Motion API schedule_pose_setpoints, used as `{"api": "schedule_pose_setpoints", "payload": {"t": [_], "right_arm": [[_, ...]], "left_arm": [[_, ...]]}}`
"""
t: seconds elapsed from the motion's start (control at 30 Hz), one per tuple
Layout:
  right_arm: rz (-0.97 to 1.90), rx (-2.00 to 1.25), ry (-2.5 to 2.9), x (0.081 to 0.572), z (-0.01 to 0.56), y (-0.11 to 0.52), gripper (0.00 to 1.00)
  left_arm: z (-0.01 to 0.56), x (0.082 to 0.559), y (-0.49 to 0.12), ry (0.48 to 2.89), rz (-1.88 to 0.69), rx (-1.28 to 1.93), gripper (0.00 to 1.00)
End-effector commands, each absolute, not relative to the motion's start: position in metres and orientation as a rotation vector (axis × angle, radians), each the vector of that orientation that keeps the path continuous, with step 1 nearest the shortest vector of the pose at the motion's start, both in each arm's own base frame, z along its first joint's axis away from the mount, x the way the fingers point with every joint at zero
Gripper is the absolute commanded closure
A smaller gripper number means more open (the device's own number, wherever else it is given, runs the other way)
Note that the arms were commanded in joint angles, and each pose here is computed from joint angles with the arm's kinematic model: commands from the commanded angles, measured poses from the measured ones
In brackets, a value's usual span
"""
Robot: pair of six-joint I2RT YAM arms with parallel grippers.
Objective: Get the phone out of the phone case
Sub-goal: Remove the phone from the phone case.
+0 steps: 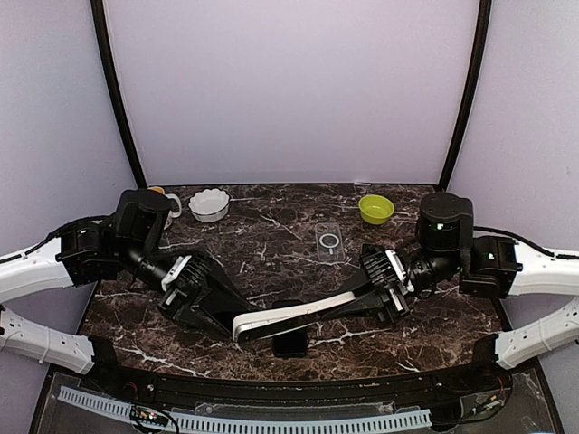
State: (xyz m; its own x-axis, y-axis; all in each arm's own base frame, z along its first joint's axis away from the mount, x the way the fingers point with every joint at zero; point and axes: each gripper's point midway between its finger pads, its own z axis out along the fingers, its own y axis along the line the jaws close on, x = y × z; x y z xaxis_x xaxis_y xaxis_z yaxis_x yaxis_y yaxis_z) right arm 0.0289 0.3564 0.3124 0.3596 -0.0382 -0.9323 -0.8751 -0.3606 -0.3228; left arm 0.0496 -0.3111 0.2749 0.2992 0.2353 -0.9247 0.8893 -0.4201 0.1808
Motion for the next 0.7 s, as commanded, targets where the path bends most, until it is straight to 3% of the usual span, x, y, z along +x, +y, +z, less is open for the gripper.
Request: {"api": "schedule_pose_setpoints", "payload": {"t": [0.0,0.37,0.67], "right_arm": [[1.053,-1.616,0.730,0.038,0.342,0.359,1.00],[1.015,-1.608,0.719,0.047,0.340,0.371,1.00],[1.075,-1.632,0.699,0.040,0.339,0.374,1.00]], "left_arm": [[0.292,0.042,-0.309,0.941,-1.175,1.842,0.42],[0.300,0.033,-0.309,0.905,-1.266,1.853,0.41],[0.298,0.033,-0.311,0.895,-1.274,1.861,0.47]]}}
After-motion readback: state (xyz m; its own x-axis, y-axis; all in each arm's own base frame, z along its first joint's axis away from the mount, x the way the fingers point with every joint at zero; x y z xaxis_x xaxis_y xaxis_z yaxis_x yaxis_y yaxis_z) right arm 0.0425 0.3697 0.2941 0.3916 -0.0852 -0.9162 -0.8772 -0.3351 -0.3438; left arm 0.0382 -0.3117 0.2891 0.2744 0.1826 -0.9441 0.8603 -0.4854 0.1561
